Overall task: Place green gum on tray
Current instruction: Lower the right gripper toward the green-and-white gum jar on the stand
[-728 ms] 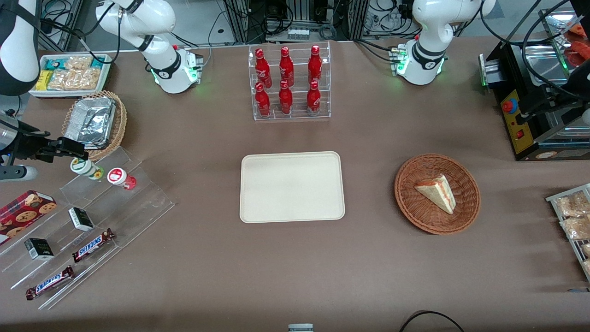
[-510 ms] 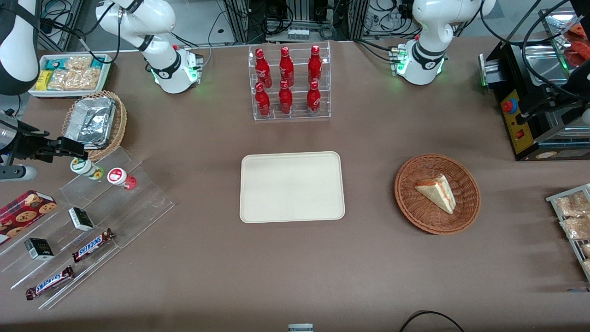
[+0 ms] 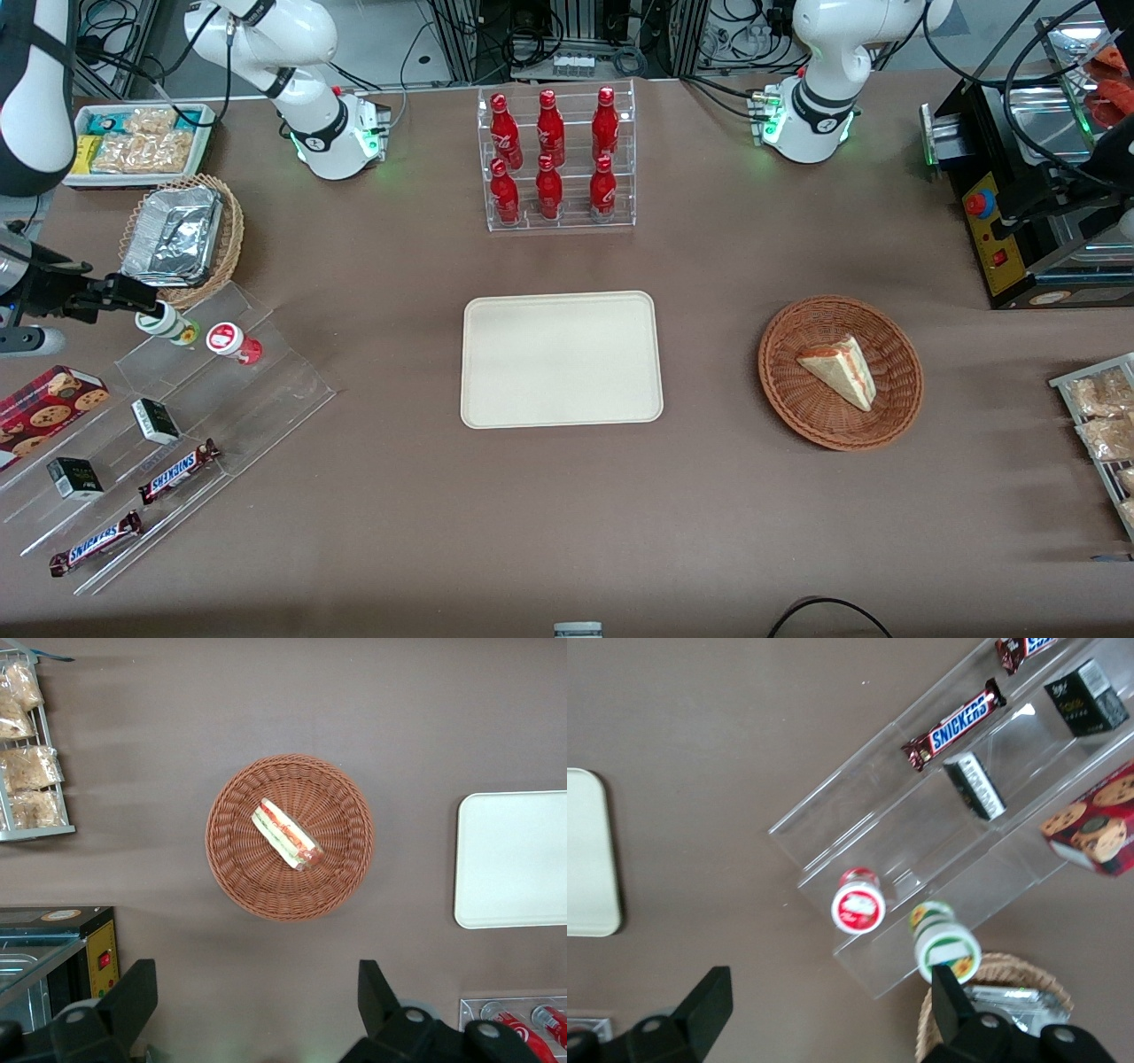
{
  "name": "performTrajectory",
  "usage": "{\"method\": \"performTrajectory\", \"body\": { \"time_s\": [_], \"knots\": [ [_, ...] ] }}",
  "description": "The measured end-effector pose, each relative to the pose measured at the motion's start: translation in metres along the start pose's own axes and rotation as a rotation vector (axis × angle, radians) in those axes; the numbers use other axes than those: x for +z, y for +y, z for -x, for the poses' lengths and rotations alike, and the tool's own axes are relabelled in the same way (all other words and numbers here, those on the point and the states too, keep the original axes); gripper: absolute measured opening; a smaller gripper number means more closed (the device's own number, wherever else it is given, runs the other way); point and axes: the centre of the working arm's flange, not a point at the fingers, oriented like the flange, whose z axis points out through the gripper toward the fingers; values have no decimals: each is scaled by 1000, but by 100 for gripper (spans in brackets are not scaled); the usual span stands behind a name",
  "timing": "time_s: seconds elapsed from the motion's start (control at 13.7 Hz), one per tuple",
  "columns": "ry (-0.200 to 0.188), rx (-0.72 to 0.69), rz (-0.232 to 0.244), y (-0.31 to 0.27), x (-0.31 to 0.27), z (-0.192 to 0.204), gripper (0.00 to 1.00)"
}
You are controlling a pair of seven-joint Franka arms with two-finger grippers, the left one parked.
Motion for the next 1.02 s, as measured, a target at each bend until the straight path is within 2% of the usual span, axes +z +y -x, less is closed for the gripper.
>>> {"method": "performTrajectory", "body": {
  "time_s": [0.29,0.66,1.02],
  "knots": [
    [42,-139,10,46,44,10,100],
    [117,-328,46,45,75,42,100],
    [131,-472,66,60,107,62,100]
  ]
}}
